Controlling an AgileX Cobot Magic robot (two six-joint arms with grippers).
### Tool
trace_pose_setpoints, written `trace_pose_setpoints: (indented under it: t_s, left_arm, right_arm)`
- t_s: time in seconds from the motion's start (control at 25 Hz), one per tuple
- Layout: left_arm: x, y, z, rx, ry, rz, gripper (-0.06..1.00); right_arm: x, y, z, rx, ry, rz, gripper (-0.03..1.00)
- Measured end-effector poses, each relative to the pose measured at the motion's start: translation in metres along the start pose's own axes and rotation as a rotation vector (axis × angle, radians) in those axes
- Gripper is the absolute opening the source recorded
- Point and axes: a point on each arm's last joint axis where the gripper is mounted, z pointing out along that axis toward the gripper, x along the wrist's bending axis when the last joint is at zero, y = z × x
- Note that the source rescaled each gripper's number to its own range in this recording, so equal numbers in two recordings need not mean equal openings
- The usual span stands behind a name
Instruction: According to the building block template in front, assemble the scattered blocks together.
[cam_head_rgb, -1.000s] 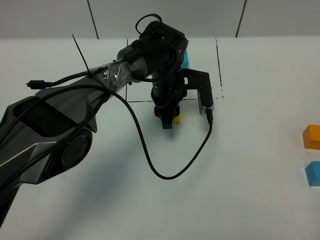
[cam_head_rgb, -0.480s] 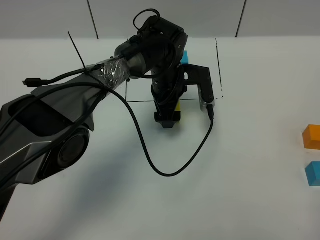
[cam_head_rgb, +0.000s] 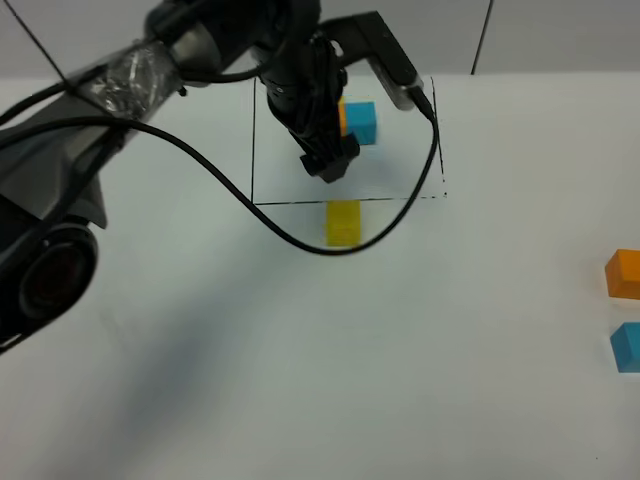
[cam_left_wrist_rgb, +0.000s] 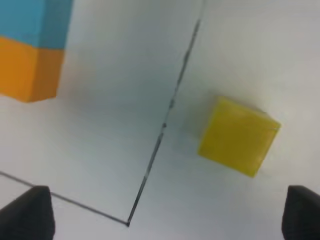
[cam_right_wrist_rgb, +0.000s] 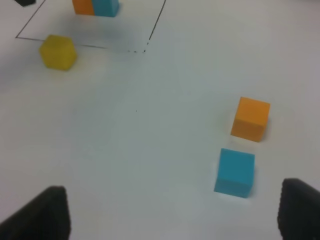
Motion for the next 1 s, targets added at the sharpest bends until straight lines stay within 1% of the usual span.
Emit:
trace_pose_setpoints:
  t_s: [0.12, 0.24, 0.36, 0.44, 0.48, 0.6, 0.68, 0.72, 0.76, 0.88, 1.0]
  left_arm:
    - [0.018, -0.023, -0.012, -0.007, -0.037, -0.125, 0.97]
    - [0.034, -0.057, -0.016, 0.021, -0.086, -0.253, 0.97]
    - [0.043, -0.097, -0.017, 0.066, -0.147, -0.373, 0.97]
    - [0.044, -0.125, -0.018, 0.097, -0.194, -0.449, 0.97]
    - [0.045, -0.139, -0.023, 0.101, -0.205, -0.486, 0.97]
    - [0.037, -0.180, -0.040, 0.117, -0.240, -0.581, 0.97]
    - [0.028, -0.201, -0.062, 0.087, -0.229, -0.630, 0.97]
    - [0.021, -0.210, -0.074, 0.063, -0.209, -0.654, 0.97]
    - [0.016, -0.219, -0.084, 0.033, -0.178, -0.680, 0.96]
    - [-0.011, -0.241, -0.115, -0.068, -0.077, -0.764, 0.96]
    - [-0.046, -0.262, -0.146, -0.177, 0.033, -0.806, 0.94]
  right_arm:
    - [0.000, 0.000, 0.000, 0.000, 0.000, 0.000, 0.71]
    - [0.000, 0.000, 0.000, 0.000, 0.000, 0.000, 0.71]
    - [0.000, 0.000, 0.000, 0.000, 0.000, 0.000, 0.71]
    - [0.000, 0.000, 0.000, 0.000, 0.000, 0.000, 0.71]
    - [0.000, 0.000, 0.000, 0.000, 0.000, 0.000, 0.71]
    - [0.000, 0.000, 0.000, 0.000, 0.000, 0.000, 0.71]
    - [0.000, 0.000, 0.000, 0.000, 0.000, 0.000, 0.71]
    - [0.000, 0.000, 0.000, 0.000, 0.000, 0.000, 0.71]
    - [0.000, 0.000, 0.000, 0.000, 0.000, 0.000, 0.71]
    - [0.000, 0.000, 0.000, 0.000, 0.000, 0.000, 0.71]
    - [0.000, 0.000, 0.000, 0.000, 0.000, 0.000, 0.71]
